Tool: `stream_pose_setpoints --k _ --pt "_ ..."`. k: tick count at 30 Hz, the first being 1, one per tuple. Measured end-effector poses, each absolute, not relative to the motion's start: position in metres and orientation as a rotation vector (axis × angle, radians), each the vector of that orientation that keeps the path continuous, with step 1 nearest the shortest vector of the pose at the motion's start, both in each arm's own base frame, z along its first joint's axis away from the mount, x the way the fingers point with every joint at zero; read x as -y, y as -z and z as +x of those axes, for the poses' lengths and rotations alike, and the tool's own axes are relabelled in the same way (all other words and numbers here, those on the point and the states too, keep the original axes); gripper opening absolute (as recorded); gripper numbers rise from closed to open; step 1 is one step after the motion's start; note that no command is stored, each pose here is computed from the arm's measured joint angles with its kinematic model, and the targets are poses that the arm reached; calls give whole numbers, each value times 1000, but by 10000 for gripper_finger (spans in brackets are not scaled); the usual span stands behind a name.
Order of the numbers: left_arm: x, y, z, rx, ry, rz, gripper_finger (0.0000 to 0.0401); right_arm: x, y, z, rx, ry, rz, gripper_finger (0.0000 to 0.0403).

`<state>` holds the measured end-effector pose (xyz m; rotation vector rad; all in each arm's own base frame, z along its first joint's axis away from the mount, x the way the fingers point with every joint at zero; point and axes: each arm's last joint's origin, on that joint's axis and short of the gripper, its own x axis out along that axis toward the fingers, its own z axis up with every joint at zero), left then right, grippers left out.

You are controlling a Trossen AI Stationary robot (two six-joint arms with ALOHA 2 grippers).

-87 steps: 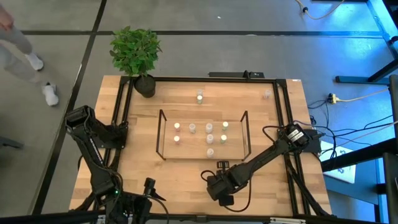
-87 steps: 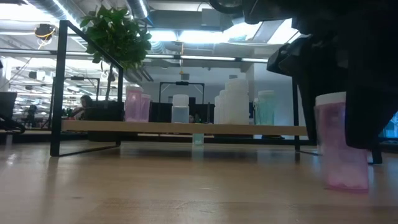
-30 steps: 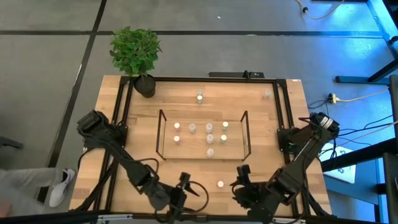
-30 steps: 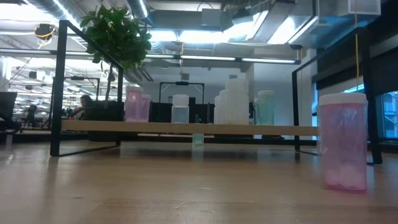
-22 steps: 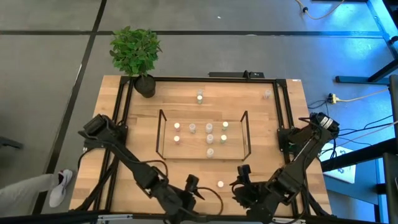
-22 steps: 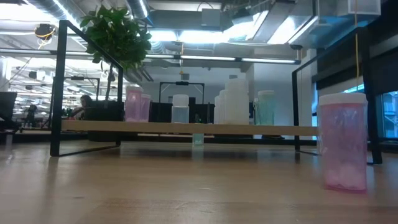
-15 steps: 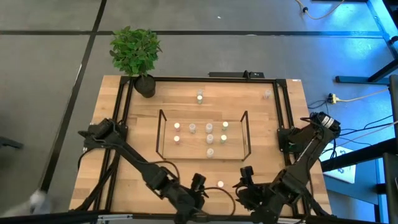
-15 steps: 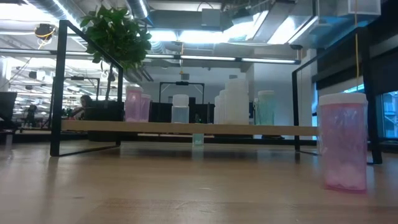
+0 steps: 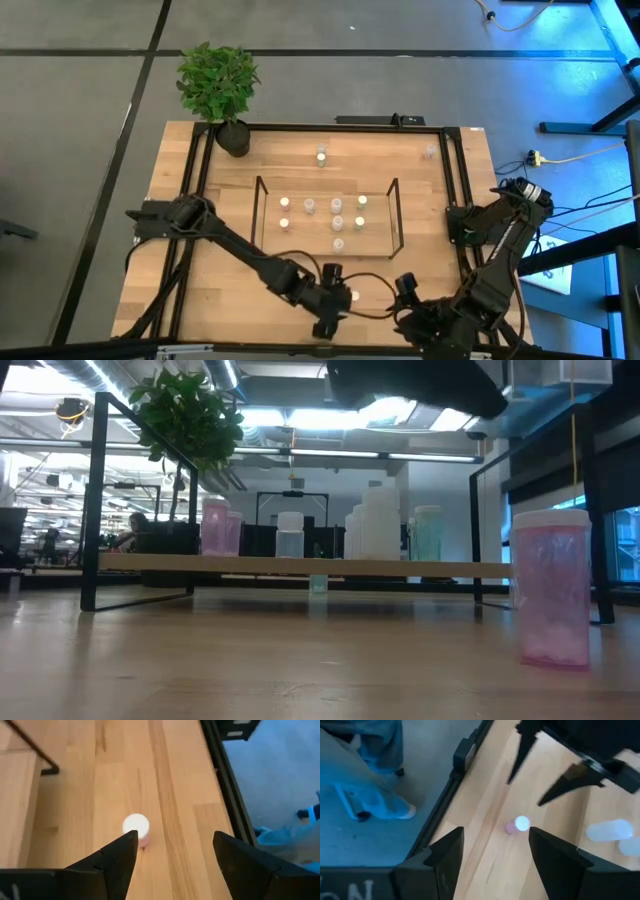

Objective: Pick and place medicine bottles onto shelf by color
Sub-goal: Put the pink pill bottle on the shelf aligned with the other pink pill bottles

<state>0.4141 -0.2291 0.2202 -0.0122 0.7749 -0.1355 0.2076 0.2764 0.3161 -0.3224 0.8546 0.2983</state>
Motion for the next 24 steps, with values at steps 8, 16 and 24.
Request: stream_pose_setpoints --k 8,16,24 --pt "223 -221 417 -773 123 -22 253 -275 -316 209 -849 -261 -295 226" --pt "230 -221 414 -770 141 -8 253 -273 -317 211 -795 -173 -310 226" --pt "229 -220 417 -755 139 1 253 -274 -318 212 -783 -179 -296 226"
